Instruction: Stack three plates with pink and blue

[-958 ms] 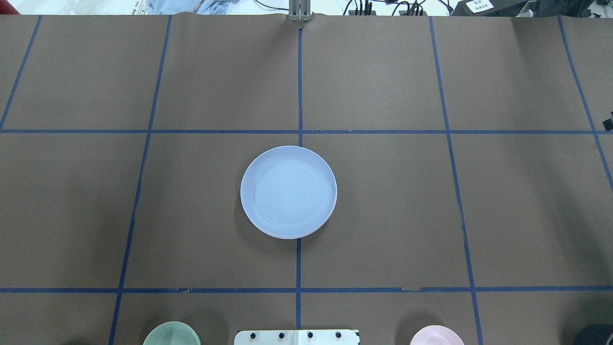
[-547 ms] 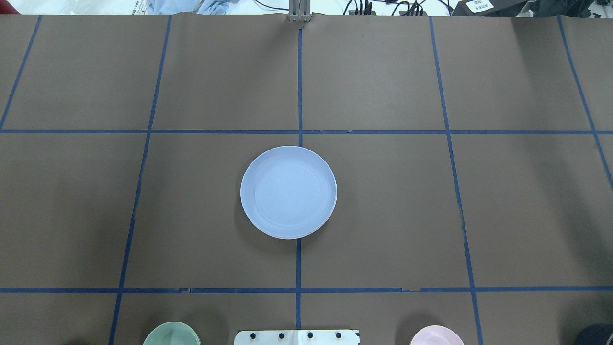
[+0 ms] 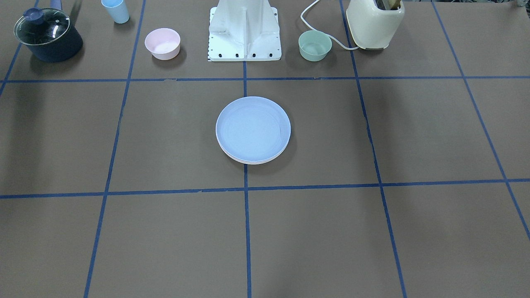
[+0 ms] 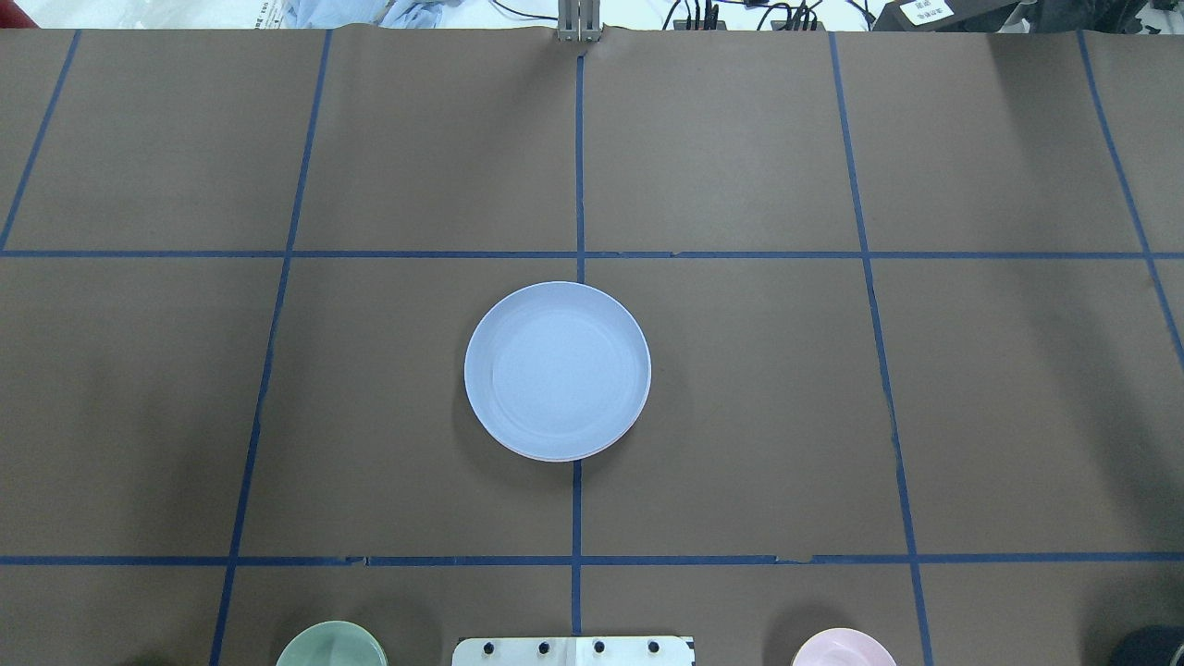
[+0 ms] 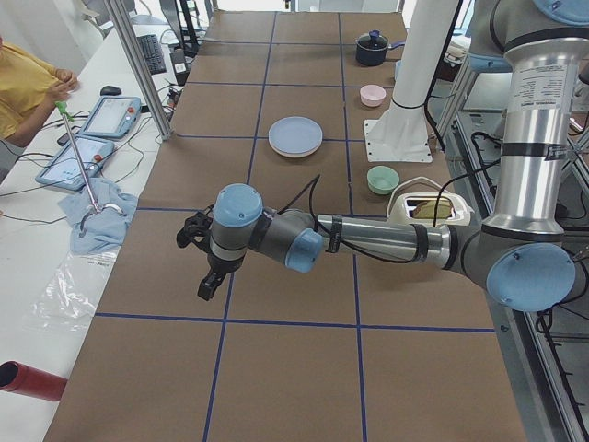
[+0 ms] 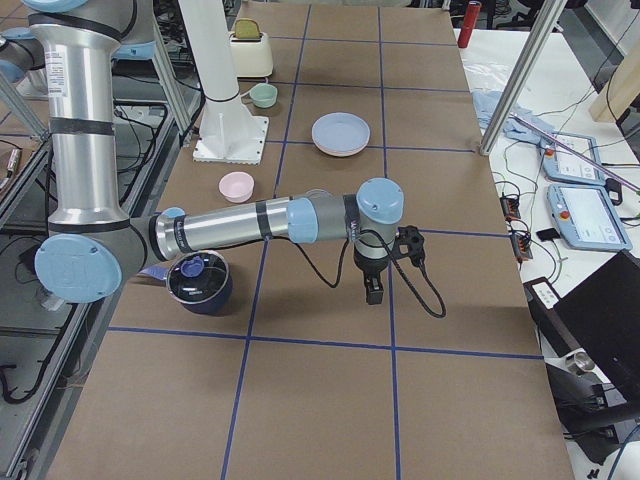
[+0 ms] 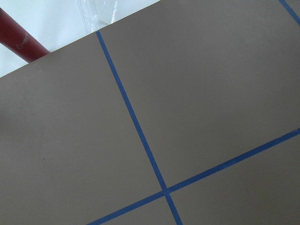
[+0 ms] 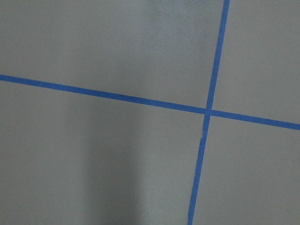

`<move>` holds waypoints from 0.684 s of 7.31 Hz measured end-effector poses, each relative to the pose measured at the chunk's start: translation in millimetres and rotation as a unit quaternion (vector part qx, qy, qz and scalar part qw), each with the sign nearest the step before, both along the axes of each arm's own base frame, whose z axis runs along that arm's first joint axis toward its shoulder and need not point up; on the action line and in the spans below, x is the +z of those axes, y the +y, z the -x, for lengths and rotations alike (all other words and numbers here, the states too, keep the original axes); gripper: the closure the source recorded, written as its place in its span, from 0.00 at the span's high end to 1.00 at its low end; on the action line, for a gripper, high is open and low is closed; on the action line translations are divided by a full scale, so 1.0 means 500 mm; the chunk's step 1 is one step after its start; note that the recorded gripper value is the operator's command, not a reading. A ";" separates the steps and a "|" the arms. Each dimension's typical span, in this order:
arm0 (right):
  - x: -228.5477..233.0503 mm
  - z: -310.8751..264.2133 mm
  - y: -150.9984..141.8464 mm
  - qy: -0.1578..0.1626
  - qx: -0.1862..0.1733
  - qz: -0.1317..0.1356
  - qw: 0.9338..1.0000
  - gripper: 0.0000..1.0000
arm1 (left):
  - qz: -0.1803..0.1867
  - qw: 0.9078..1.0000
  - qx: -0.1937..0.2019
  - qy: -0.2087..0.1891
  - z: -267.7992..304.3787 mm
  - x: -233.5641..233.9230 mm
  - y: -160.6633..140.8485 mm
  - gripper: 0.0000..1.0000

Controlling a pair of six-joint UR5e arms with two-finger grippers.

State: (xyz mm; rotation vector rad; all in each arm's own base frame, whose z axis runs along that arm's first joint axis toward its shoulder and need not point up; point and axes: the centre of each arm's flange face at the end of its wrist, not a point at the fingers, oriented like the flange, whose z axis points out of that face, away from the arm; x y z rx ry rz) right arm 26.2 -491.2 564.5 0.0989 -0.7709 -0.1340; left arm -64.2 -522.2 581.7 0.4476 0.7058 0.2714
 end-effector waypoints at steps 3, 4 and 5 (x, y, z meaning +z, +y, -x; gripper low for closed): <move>0.006 0.001 0.007 -0.002 0.001 0.003 1.000 1.00 | -0.005 1.000 0.002 0.000 -0.002 -0.010 0.002 1.00; 0.006 0.002 0.007 -0.003 0.003 0.005 1.000 1.00 | -0.007 1.000 0.002 0.000 -0.002 -0.013 0.001 1.00; 0.007 0.002 0.007 -0.004 0.004 0.007 1.000 1.00 | -0.010 1.000 0.002 0.000 -0.002 -0.017 0.001 1.00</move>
